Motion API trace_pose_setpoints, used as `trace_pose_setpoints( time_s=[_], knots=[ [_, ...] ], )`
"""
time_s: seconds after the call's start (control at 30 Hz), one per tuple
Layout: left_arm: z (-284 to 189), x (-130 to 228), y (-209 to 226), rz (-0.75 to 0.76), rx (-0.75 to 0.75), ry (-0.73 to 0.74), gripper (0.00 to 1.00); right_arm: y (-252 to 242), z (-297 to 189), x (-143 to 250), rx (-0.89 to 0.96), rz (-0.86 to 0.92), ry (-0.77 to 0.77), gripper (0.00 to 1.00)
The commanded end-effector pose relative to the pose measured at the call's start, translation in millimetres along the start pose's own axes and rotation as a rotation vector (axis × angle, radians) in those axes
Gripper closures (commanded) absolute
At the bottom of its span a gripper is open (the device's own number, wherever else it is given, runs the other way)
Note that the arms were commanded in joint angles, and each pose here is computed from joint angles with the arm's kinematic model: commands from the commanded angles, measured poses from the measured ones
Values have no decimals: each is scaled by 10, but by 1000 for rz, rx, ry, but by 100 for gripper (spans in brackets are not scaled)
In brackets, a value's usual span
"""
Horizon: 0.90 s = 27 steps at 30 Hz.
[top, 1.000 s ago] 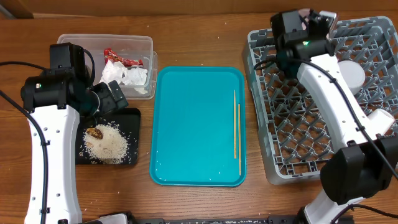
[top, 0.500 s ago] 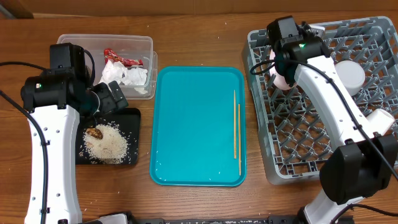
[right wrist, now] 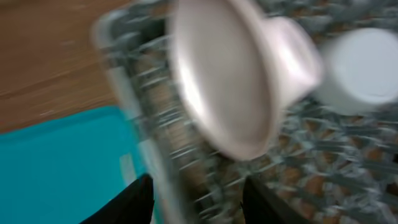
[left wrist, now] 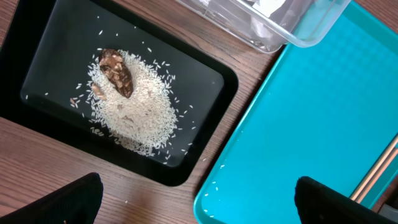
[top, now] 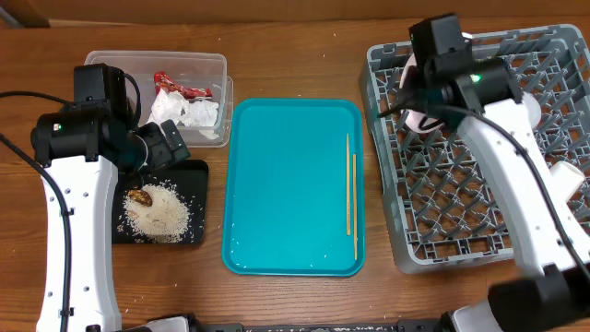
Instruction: Sort waste into correct bins and load items into the dishwasher
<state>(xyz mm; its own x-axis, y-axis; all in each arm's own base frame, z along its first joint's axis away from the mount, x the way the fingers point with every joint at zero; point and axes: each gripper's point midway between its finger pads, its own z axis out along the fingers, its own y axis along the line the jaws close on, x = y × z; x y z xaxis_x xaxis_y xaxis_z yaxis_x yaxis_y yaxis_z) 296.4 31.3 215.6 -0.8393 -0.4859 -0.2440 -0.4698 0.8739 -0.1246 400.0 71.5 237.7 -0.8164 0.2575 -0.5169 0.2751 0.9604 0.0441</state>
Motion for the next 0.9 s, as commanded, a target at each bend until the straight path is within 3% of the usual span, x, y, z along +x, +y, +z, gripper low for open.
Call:
trace_pose_setpoints(
  time_s=[0.0, 0.4, 0.87],
  knots=[
    [-60, -43, -28, -2, 15, -26, 0, 603, -171, 382, -273, -103, 142, 51],
    [-60, -41, -27, -2, 15, -25, 0, 993, 517, 1670, -173, -218, 443, 50],
    [-60, -33, -24, -2, 14, -22, 0, 823, 1124, 2287, -110, -184, 500, 51]
  ],
)
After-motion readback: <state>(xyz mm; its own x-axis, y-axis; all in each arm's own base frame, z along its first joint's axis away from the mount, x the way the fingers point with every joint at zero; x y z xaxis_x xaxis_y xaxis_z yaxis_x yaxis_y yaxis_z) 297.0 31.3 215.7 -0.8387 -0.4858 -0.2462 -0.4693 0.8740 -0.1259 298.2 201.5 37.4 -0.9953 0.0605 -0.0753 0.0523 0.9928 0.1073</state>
